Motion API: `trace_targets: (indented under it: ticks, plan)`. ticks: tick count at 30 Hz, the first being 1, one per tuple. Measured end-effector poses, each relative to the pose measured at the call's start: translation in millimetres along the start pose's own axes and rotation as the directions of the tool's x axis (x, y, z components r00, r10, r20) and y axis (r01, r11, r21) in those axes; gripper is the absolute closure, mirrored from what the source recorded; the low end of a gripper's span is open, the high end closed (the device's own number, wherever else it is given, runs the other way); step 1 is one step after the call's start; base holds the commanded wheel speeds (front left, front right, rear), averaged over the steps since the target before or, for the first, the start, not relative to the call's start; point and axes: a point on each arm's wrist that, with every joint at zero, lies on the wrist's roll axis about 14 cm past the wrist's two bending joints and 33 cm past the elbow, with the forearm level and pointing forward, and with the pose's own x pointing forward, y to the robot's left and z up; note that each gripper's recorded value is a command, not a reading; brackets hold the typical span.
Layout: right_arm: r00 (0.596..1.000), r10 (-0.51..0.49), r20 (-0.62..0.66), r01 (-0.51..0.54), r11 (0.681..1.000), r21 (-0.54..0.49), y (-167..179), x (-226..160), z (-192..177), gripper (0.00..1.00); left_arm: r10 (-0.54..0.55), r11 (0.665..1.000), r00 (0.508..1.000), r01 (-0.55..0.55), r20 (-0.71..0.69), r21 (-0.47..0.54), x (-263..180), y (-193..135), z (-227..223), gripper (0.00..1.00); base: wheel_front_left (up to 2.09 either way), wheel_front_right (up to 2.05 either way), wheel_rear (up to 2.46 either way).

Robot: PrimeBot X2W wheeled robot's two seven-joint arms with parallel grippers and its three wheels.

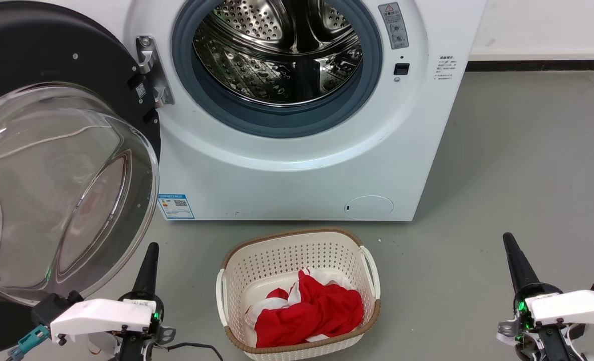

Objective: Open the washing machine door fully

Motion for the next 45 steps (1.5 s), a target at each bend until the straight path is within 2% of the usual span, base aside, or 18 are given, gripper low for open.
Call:
trace_targets:
  ticks: [19, 45]
  plan:
    - [1.000, 0.010, 0.001, -0.010, 0.987, 0.163, 1.6, 0.9, 2.6, 1.00, -0.027, 0.986, 1.000, 0.025, -0.005, -0.167, 1.3, -4.9, 1.8, 1.00, 0.00, 0.00, 0.00]
    - [0.999, 0.034, 0.007, -0.035, 0.945, 0.325, 6.8, 3.5, 6.3, 1.00, -0.061, 0.941, 0.998, 0.056, -0.005, -0.335, 1.5, -10.4, 3.3, 1.00, 0.00, 0.00, 0.00]
